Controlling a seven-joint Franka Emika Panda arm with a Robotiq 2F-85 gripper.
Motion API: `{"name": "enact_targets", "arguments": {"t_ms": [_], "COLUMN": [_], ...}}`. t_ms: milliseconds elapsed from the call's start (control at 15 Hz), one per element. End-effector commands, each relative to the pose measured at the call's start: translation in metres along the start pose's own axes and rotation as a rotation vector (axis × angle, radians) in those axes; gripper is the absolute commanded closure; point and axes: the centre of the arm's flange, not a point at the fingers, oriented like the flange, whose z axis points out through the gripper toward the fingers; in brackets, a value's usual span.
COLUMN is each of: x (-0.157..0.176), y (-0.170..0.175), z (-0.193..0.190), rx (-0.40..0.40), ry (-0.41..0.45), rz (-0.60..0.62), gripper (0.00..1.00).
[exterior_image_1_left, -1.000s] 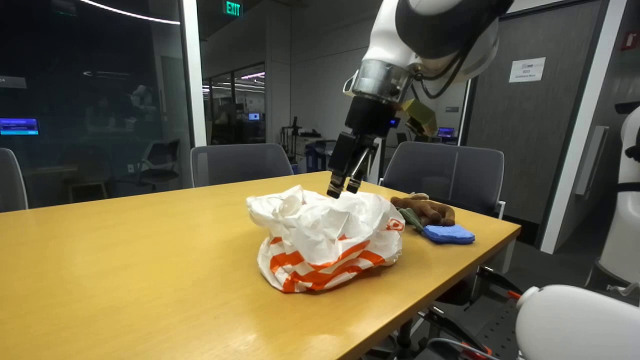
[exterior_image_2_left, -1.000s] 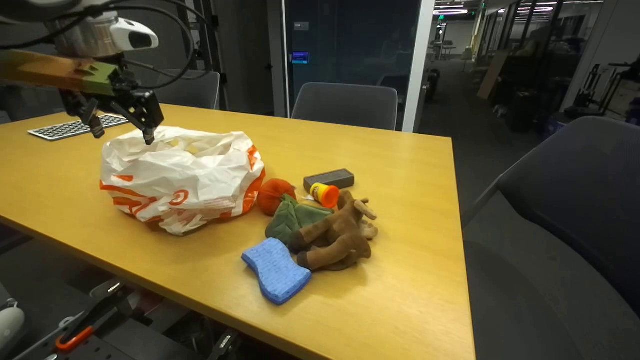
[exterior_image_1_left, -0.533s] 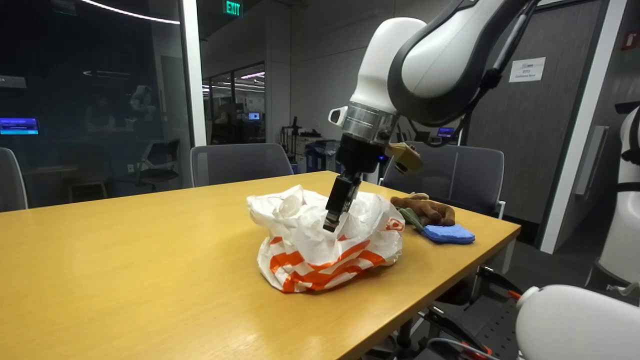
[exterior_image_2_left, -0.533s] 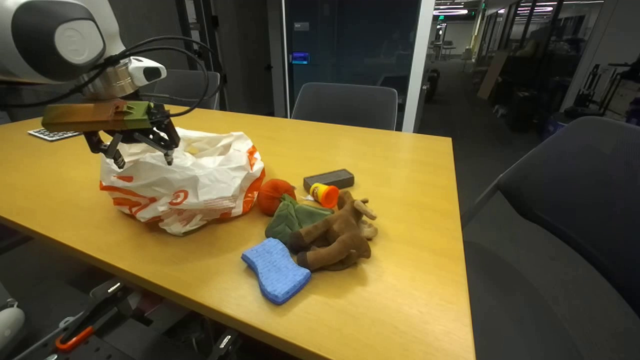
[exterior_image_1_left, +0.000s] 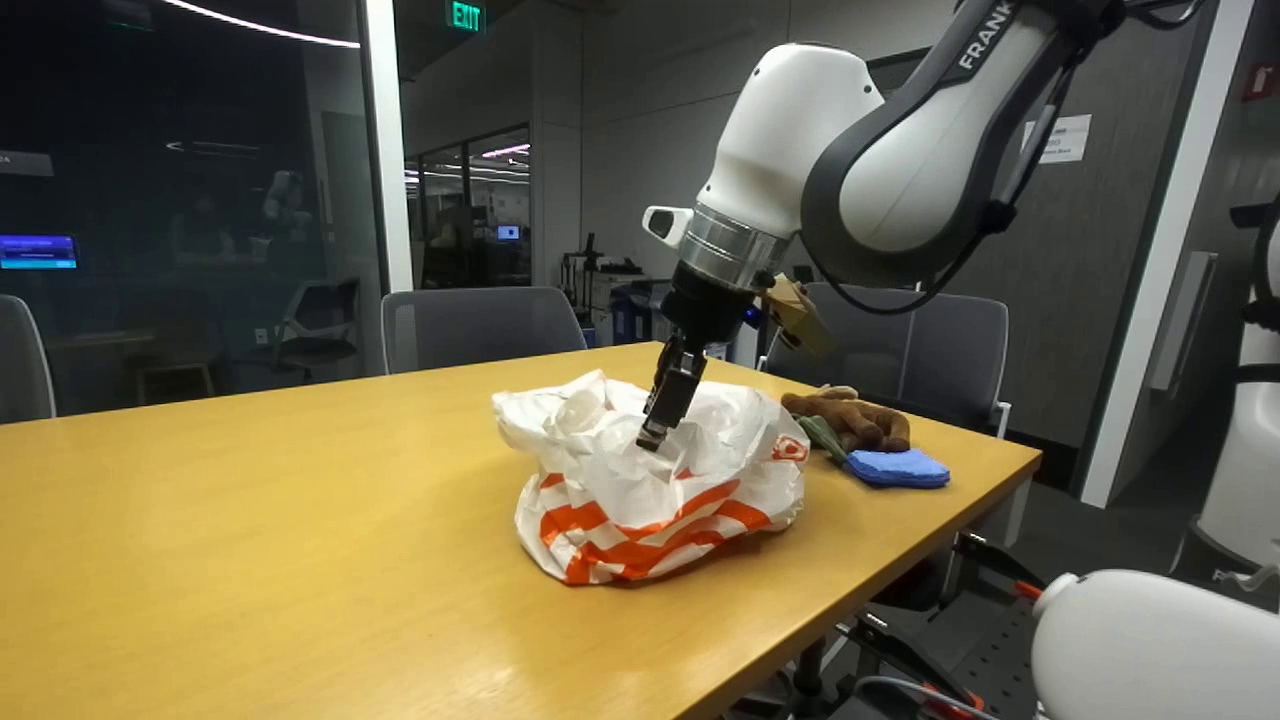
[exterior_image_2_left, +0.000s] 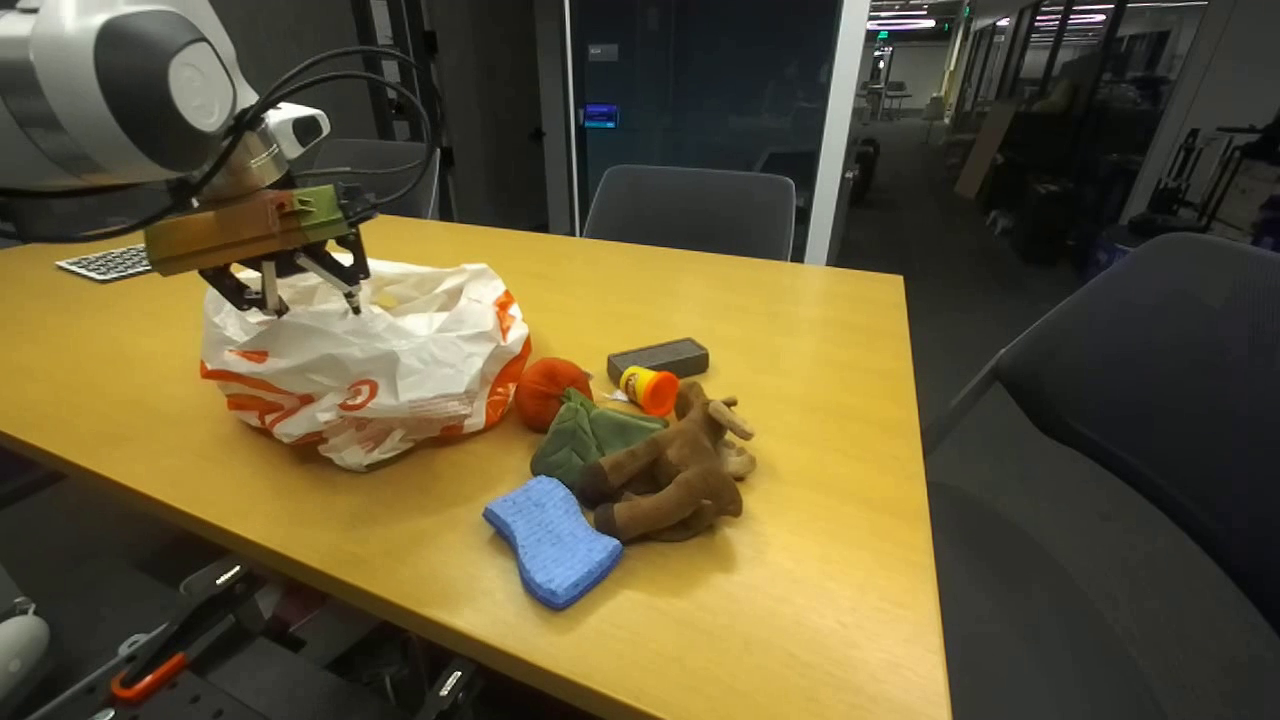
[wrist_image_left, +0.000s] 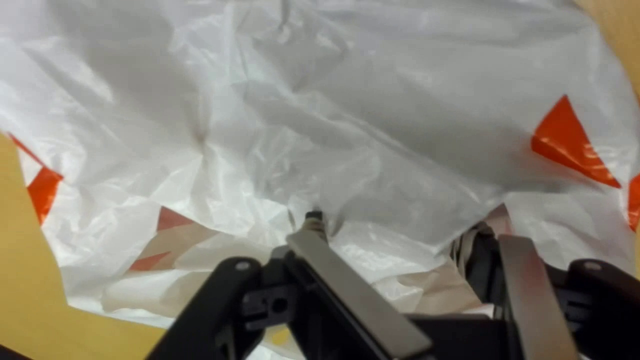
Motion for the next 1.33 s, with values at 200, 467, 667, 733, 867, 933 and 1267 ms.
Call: {"name": "enact_targets", "arguments": {"t_ms": [200,467,667,733,867,933,1267], "x": [-0.027,-0.030,-0.027,-0.026,-0.022,-0.020,-0.058], "y": [0.034,0.041,0.039,0.036,0.036,0.042,0.085], "z": [-0.001,-0.014,-0.038,-0.047,-0.068,-0.077,-0.108], "rx": [-0.078,-0.008,0.051,0.036,-0.059,-0.113,-0.355], "ry": [0.025,0.022,0.067,0.106,0.164,0.182,0.017], "rz": [-0.046,0.099,0.199,0.206,0.186,0.168,0.145], "gripper": [0.87,1.00,0.99,0.99,0.99,0.99,0.99]}}
